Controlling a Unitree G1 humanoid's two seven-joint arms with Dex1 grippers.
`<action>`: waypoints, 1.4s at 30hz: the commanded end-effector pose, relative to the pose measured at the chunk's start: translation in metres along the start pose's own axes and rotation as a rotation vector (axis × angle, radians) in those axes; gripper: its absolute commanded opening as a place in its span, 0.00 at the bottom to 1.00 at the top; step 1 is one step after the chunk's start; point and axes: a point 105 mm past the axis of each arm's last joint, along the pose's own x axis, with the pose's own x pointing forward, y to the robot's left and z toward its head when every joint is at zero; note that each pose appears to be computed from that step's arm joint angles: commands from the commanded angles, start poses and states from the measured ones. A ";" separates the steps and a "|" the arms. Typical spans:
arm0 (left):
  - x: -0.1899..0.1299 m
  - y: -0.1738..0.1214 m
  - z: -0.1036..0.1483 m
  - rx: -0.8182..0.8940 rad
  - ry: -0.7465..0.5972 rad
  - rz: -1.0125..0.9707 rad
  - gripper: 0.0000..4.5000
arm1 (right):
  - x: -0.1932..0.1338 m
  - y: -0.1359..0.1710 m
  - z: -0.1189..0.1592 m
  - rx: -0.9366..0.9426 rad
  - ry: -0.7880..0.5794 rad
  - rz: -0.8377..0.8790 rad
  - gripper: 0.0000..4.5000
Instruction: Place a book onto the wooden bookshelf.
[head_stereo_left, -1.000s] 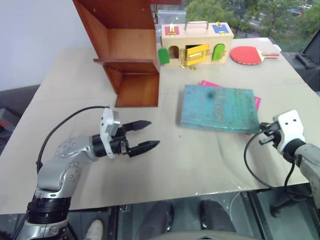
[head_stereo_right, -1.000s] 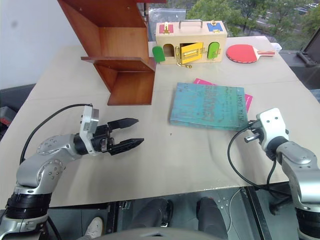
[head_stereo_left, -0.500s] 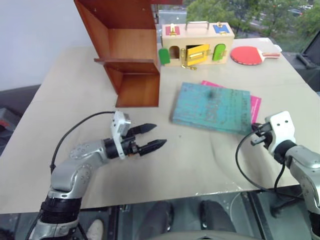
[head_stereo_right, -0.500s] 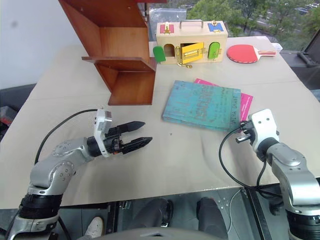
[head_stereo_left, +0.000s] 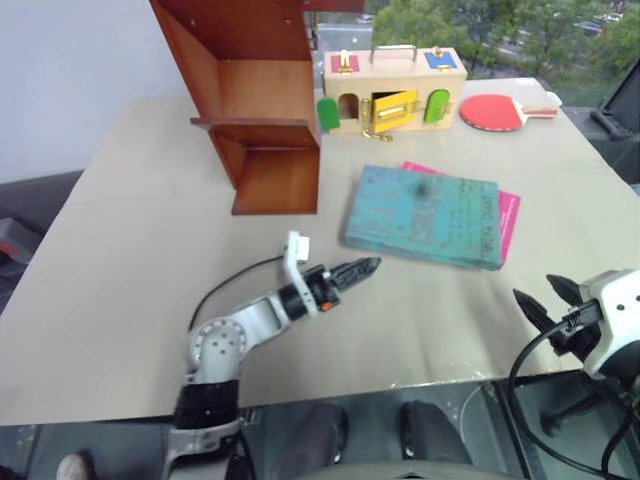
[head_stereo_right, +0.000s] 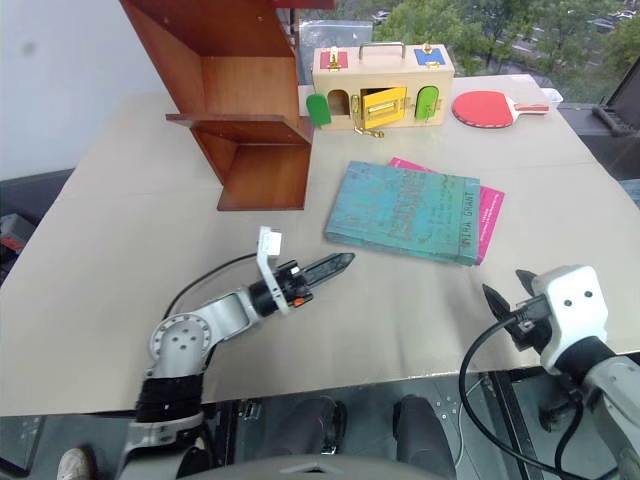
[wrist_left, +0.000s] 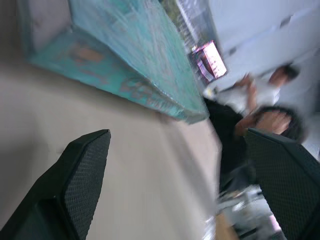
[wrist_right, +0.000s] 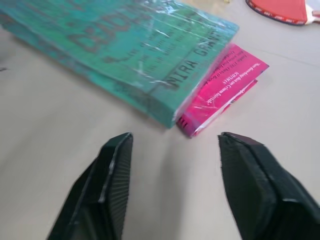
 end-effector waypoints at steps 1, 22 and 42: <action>0.013 -0.004 0.006 -0.087 -0.047 -0.013 1.00 | -0.008 -0.003 0.011 -0.041 -0.031 -0.034 0.61; 0.047 0.012 0.084 -0.118 -0.252 0.072 1.00 | -0.007 -0.004 0.015 -0.046 -0.061 -0.120 0.61; 0.092 0.005 0.020 -0.273 -0.171 0.003 1.00 | -0.002 -0.002 0.016 -0.050 -0.077 -0.135 0.61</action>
